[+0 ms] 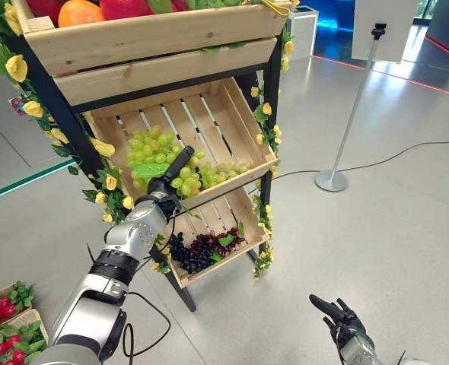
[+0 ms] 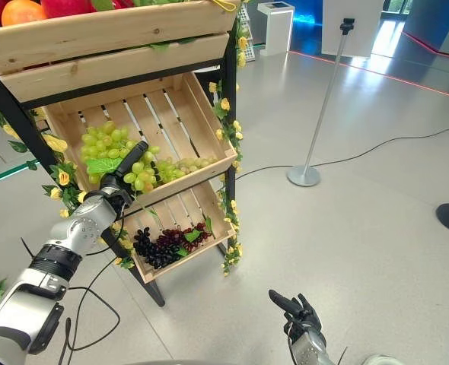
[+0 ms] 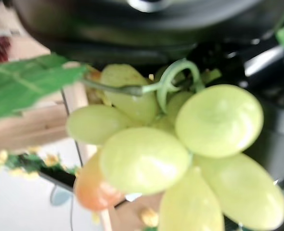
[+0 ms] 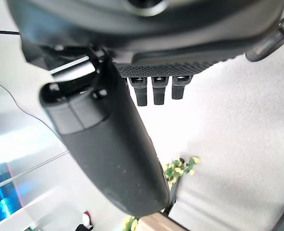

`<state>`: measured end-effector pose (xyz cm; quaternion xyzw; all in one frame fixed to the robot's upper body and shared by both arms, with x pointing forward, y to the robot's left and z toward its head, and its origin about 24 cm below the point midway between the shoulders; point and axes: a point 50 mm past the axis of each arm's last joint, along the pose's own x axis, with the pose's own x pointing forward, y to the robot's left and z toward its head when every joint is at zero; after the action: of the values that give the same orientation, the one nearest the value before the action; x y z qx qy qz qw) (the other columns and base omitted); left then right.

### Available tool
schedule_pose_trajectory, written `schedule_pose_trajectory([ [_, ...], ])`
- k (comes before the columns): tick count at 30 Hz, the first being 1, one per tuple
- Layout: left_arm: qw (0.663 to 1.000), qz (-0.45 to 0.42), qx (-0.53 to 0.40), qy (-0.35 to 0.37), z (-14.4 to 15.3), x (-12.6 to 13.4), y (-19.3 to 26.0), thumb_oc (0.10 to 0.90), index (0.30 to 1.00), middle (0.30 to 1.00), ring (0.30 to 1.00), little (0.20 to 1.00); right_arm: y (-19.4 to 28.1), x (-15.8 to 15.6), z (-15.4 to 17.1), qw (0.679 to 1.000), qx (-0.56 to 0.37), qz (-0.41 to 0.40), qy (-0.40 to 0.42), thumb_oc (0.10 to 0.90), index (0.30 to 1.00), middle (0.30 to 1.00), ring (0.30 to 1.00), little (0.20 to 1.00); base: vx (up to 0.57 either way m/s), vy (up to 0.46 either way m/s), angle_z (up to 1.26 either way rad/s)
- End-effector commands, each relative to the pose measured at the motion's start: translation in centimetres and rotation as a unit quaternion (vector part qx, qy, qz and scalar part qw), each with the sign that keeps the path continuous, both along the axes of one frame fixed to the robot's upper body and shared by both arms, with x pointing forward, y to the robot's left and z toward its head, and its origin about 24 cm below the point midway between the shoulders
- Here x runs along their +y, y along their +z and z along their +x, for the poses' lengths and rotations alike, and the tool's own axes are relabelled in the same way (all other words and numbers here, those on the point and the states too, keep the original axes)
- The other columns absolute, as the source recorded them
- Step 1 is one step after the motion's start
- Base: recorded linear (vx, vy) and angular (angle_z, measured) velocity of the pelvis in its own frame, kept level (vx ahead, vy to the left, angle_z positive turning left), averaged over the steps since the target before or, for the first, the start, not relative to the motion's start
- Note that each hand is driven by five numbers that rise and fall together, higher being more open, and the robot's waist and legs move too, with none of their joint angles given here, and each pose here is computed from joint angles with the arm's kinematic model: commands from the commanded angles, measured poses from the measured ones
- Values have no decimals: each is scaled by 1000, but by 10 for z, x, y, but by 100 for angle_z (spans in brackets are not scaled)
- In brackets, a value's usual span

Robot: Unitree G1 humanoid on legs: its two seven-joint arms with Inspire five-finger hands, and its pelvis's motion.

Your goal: Pick up the fruits from the basket on one side to the basket on the other side

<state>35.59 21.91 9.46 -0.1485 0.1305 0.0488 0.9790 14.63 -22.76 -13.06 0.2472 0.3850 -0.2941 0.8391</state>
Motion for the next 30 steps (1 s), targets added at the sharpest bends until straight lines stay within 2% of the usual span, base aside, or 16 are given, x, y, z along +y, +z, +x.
schedule_pose_trajectory([
  [1,983,25,-173,56,29,28,120,400,300,300,300,300,21,-17,30,995,-93,-28,-9,800,900,900,900,900,0,0,0],
  [5,981,0,-188,41,29,23,128,400,300,300,300,300,18,-18,25,996,-89,-29,-12,800,900,900,900,900,0,0,0],
  [11,979,10,-202,37,29,17,132,400,300,300,300,300,16,-17,23,996,-82,-26,-10,800,900,900,900,900,0,0,0],
  [14,973,72,-214,43,28,19,136,400,300,300,300,300,15,-16,22,996,-81,-24,-7,800,900,900,900,900,0,0,0],
  [18,944,193,-265,42,24,20,161,400,300,300,300,300,15,-16,20,996,-81,-22,0,800,900,900,900,900,0,0,0],
  [22,892,345,-283,69,20,23,188,400,300,300,300,300,15,-15,19,996,-82,-18,4,800,900,900,900,900,0,0,0],
  [25,849,453,-255,91,19,36,198,400,300,300,300,300,14,-17,15,997,-80,-17,10,800,900,900,900,900,0,0,0],
  [28,840,480,-235,89,19,42,200,400,300,300,300,300,13,-16,13,997,-78,-15,12,800,900,900,900,900,0,0,0],
  [30,819,519,-229,87,19,44,204,400,300,300,300,300,12,-17,10,997,-77,-13,13,800,900,900,900,900,0,0,0],
])
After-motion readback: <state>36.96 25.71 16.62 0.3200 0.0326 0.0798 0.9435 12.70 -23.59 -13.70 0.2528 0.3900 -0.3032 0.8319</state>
